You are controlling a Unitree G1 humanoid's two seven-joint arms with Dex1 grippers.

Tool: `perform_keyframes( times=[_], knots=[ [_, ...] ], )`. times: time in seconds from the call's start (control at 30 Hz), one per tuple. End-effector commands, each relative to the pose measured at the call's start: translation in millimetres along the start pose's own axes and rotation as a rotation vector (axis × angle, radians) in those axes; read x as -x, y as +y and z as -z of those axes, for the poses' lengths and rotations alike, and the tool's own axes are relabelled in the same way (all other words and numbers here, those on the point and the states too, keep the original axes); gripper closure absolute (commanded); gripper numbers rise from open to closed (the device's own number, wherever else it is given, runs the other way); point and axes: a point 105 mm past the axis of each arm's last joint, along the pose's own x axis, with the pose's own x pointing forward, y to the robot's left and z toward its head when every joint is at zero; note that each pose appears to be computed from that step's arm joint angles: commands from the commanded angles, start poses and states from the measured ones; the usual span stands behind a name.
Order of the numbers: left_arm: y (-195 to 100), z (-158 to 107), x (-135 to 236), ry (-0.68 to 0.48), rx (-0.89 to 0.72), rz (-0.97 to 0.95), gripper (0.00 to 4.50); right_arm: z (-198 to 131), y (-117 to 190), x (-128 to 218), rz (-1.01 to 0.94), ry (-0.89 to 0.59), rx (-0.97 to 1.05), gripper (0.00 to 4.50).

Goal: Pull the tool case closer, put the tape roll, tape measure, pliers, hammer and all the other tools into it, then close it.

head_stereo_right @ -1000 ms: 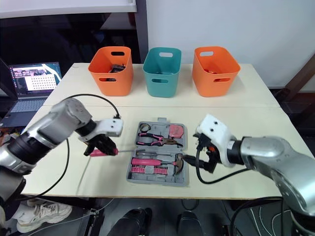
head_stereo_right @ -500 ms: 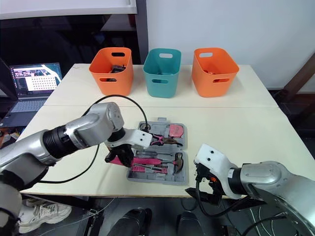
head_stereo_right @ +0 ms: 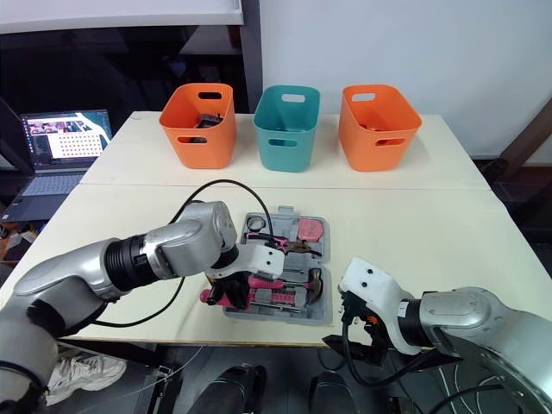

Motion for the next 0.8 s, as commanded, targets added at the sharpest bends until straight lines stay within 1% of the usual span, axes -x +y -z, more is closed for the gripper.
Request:
perform_keyframes(
  times=[0.03,0.8],
  knots=[
    [-1,-6,-1,-0.006,-0.011,-0.021,4.11,-3,-1,4,0.008,-0.007,0.023,0.0],
    [6,-25,-36,-0.027,-0.004,-0.063,4.11,0,-8,11,0.068,0.011,0.0,0.0]
  ],
)
